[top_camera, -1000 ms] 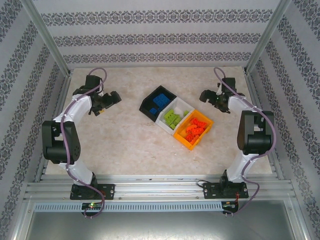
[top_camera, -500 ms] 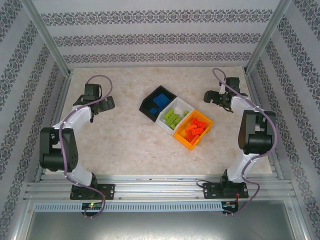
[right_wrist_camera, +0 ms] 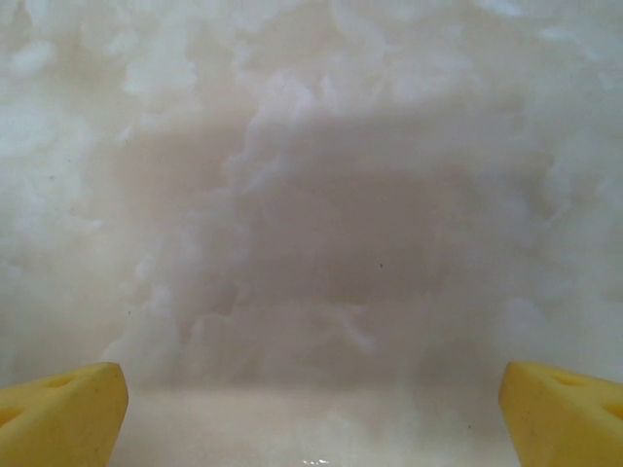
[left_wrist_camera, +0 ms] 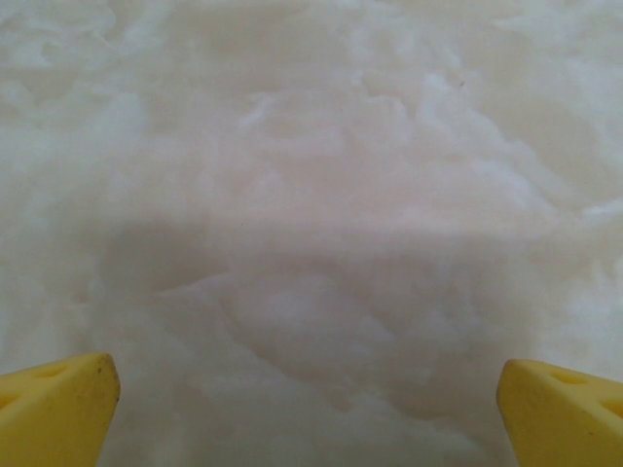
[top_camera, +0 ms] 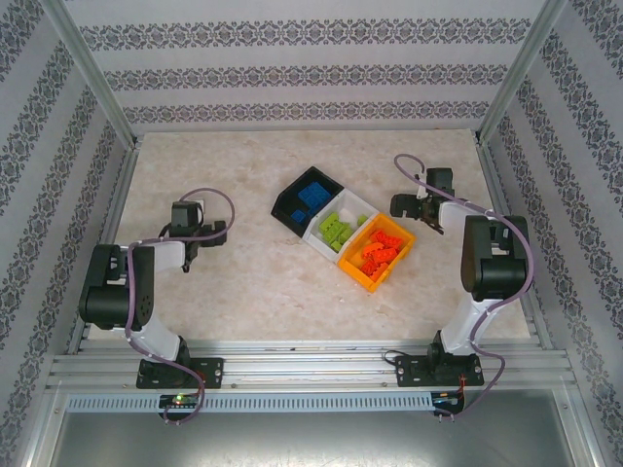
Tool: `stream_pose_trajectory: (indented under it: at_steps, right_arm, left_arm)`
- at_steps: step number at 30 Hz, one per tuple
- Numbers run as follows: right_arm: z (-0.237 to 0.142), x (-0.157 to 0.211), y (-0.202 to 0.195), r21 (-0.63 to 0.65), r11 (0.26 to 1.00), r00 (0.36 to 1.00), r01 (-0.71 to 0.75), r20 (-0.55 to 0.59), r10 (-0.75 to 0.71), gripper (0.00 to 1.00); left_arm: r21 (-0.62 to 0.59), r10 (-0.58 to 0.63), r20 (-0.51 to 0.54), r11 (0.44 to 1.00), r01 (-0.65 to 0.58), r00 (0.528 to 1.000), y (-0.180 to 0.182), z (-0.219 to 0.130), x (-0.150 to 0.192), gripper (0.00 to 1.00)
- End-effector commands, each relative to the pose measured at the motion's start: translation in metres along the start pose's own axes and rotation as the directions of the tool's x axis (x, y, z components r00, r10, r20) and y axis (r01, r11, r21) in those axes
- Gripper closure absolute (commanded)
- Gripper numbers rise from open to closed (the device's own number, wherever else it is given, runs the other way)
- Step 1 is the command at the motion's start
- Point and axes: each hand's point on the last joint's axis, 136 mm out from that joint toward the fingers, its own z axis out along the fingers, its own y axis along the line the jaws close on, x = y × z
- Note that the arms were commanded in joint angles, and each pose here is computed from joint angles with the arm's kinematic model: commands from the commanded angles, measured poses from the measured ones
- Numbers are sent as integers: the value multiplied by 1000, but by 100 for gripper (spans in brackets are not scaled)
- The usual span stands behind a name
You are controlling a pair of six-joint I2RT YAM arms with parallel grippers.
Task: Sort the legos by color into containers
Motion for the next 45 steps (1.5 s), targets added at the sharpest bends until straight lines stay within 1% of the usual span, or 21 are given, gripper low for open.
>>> stream_pose_trajectory:
  at_steps: [1, 4, 6, 7, 8, 9, 13, 15, 18, 24, 29, 33, 39, 45]
  right_arm:
    - [-9, -14, 4, 15, 999, 996, 52, 65, -53, 2]
    - [-11, -14, 10, -4, 997, 994, 74, 76, -73, 2]
    - [-11, -14, 13, -8, 996, 993, 85, 79, -84, 2]
    - [-12, -14, 13, -10, 996, 993, 90, 80, -89, 2]
    - [-12, -14, 15, -12, 995, 992, 95, 80, -94, 2]
    - [-12, -14, 16, -14, 995, 992, 100, 81, -98, 2]
    - [-14, -13, 18, -18, 993, 989, 114, 94, -112, 2]
    - [-17, -14, 19, -16, 993, 987, 117, 114, -115, 2]
    - [-28, -16, 19, -7, 992, 977, 123, 179, -120, 2]
    - [-60, -15, 23, 24, 988, 920, 154, 362, -152, 2]
    - [-88, 1, 15, 59, 990, 818, 125, 559, -136, 2]
    - [-79, 2, 13, 64, 992, 817, 112, 562, -128, 2]
    - [-80, 2, 9, 59, 993, 822, 101, 557, -117, 2]
    - [-82, 3, 4, 89, 993, 820, 74, 562, -111, 2]
  left_arm:
    - [54, 17, 246, 998, -32, 969, -7, -15, -57, 0]
    - [87, 25, 331, 995, -57, 943, -13, -28, -54, 0]
    - [86, 15, 391, 995, -52, 920, -11, -35, -44, 0]
    - [84, 11, 448, 995, -54, 894, -11, -38, -42, 0]
    - [65, 1, 459, 997, -34, 889, -6, -40, -41, 0]
    - [47, -9, 435, 999, -13, 901, -1, -38, -39, 0]
    - [15, -13, 418, 1000, 8, 909, 3, -34, -41, 0]
    - [10, -10, 427, 1000, 6, 904, 4, -35, -42, 0]
    - [10, -10, 428, 1000, 6, 904, 3, -35, -42, 0]
    - [16, -10, 430, 1000, 3, 903, 2, -36, -42, 0]
    - [45, 9, 415, 998, -31, 910, -5, -33, -42, 0]
    - [54, 13, 413, 998, -39, 911, -7, -33, -42, 0]
    - [55, 13, 414, 998, -39, 910, -7, -33, -43, 0]
    - [54, 13, 413, 998, -39, 911, -7, -33, -42, 0]
